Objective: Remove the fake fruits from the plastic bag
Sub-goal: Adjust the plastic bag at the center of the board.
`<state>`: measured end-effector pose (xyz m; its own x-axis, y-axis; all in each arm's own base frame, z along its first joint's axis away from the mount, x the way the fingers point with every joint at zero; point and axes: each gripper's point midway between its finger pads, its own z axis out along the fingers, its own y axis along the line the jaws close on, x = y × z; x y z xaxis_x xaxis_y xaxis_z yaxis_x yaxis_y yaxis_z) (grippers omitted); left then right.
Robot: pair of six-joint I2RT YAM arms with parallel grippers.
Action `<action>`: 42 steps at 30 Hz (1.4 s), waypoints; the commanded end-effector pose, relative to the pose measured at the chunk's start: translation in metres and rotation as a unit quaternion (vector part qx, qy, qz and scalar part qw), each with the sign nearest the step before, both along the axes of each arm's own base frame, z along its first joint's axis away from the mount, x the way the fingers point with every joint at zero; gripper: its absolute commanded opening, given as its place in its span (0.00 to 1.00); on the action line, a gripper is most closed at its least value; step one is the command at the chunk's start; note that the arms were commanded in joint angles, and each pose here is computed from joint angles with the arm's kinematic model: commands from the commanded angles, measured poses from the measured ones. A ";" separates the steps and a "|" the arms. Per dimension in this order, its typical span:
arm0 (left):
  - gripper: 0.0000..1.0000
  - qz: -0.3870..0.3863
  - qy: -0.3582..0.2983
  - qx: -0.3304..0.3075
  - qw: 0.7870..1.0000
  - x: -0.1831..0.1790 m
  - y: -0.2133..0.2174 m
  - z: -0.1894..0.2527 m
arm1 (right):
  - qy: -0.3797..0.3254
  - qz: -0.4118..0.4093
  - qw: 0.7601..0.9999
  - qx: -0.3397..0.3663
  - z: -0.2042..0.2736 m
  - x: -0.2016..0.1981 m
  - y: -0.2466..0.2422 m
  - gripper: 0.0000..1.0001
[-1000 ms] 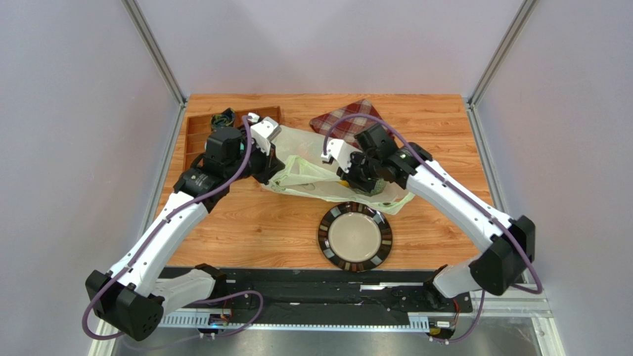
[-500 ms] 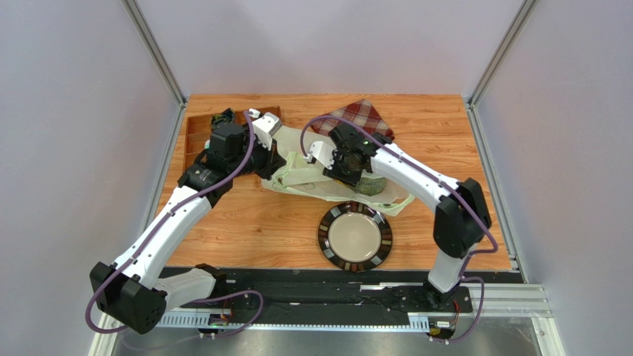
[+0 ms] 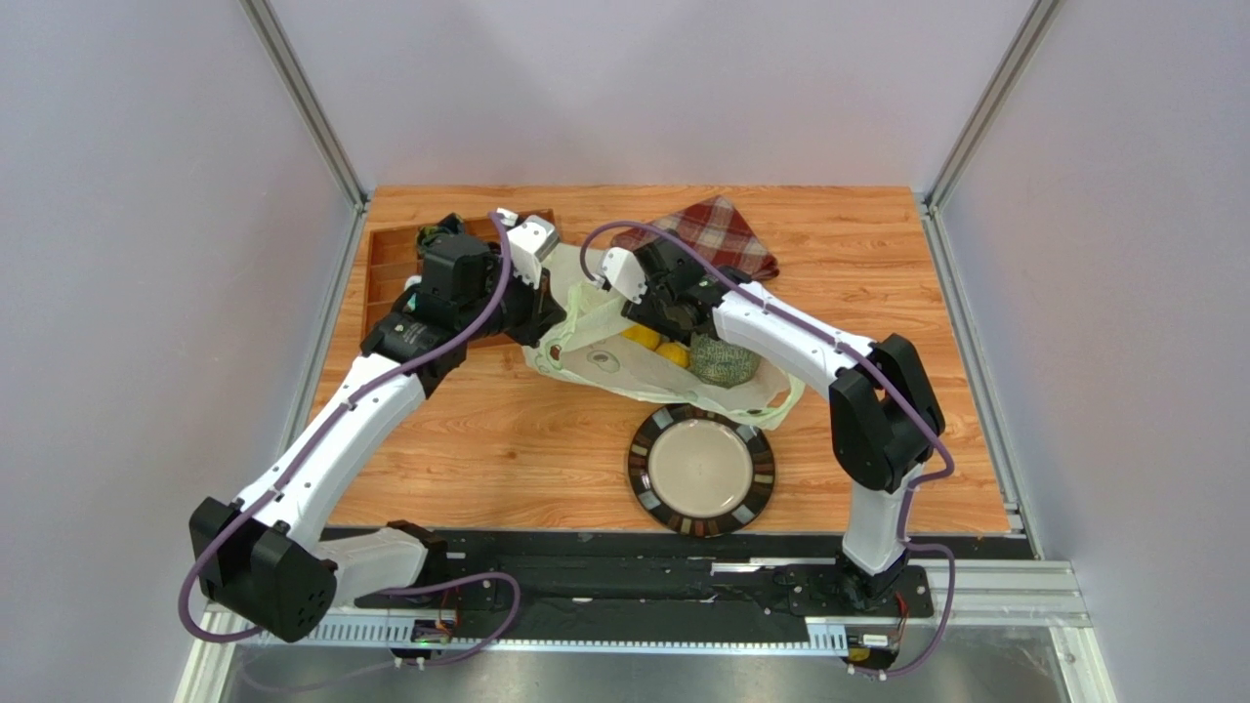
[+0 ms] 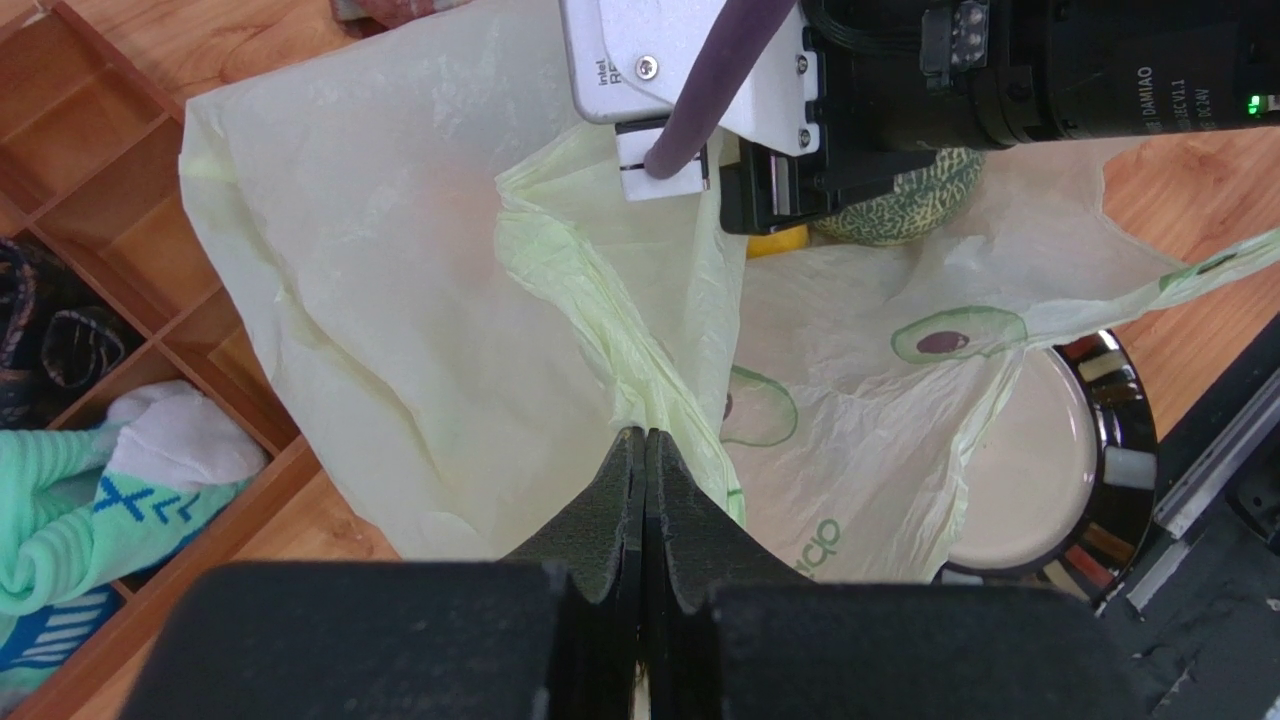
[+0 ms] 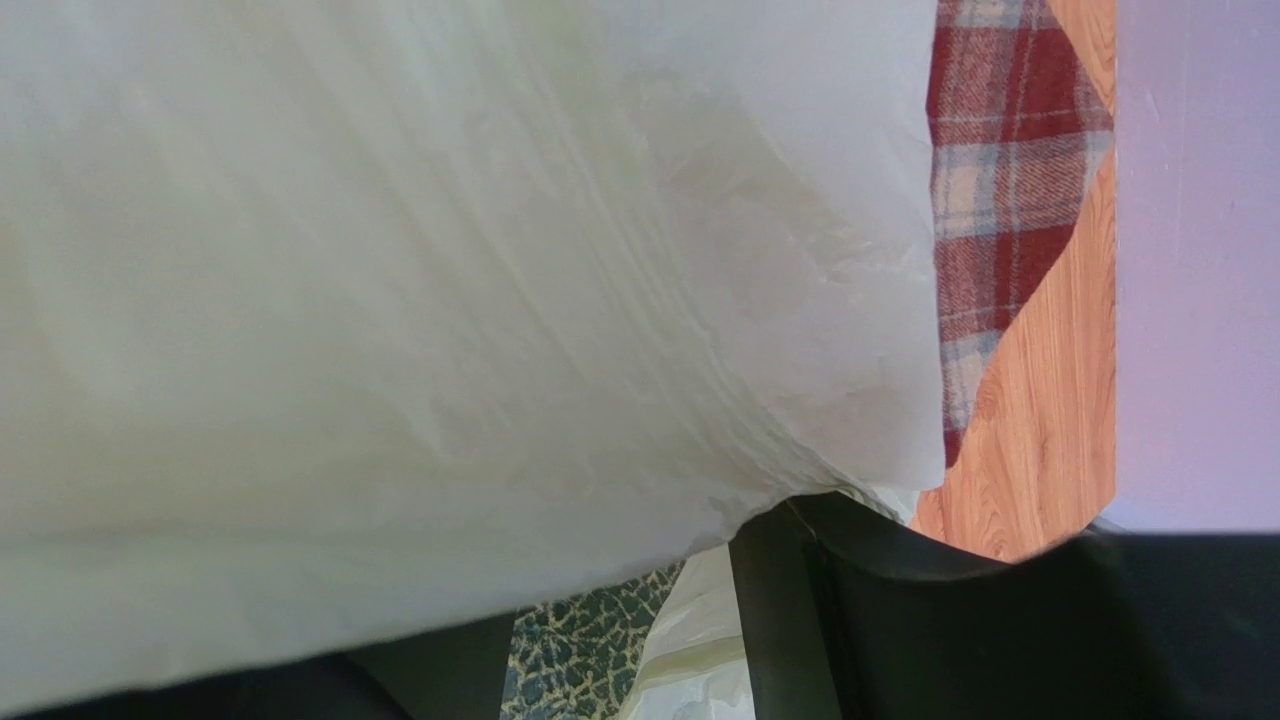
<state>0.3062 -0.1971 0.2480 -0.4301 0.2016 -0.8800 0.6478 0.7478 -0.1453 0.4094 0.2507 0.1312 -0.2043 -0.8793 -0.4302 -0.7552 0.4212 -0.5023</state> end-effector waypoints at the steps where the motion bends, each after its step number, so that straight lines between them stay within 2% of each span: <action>1: 0.00 0.006 -0.024 -0.021 0.999 0.012 -0.005 0.023 | -0.015 -0.011 0.998 0.061 0.034 0.000 0.011 0.55; 6: 0.00 0.007 -0.028 -0.024 0.999 0.018 -0.007 0.028 | 0.067 0.017 0.994 0.085 0.048 -0.047 0.011 0.56; 9: 0.00 0.008 -0.030 -0.026 0.999 0.021 -0.008 0.031 | 0.105 0.045 0.987 0.110 0.051 -0.071 0.015 0.49; 12: 0.00 0.008 -0.031 -0.026 0.999 0.023 -0.009 0.031 | 0.126 0.053 0.985 0.105 0.038 -0.078 0.016 0.37; 13: 0.00 0.007 -0.031 -0.026 0.999 0.023 -0.009 0.031 | 0.132 0.053 0.985 0.099 0.034 -0.078 0.016 0.30; 17: 0.00 0.007 -0.027 -0.025 0.999 0.023 -0.009 0.031 | 0.158 0.051 0.984 0.071 0.015 -0.077 0.014 0.22; 20: 0.00 0.007 -0.030 -0.024 0.999 0.023 -0.009 0.033 | 0.155 0.044 0.985 0.054 -0.001 -0.067 0.012 0.22; 24: 0.00 0.009 -0.032 -0.019 0.999 0.024 -0.006 0.034 | 0.129 0.013 0.991 0.026 -0.015 -0.041 0.006 0.43; 27: 0.00 0.009 -0.030 -0.017 0.999 0.024 -0.006 0.032 | 0.117 0.001 0.993 0.019 -0.023 -0.025 0.004 0.46; 35: 0.00 0.009 -0.028 -0.013 0.999 0.023 -0.004 0.030 | 0.122 -0.027 0.992 0.029 -0.037 0.004 0.005 0.47; 42: 0.00 0.003 -0.023 -0.014 1.000 0.027 -0.008 0.027 | 0.184 -0.023 0.982 0.029 -0.063 0.001 0.011 0.37</action>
<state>0.3236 -0.2025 0.2532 -0.4395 0.1931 -0.8772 0.6389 0.7537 -0.1542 0.4027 0.2554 0.0796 -0.3630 -0.8556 -0.3691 -0.8565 0.4624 -0.2294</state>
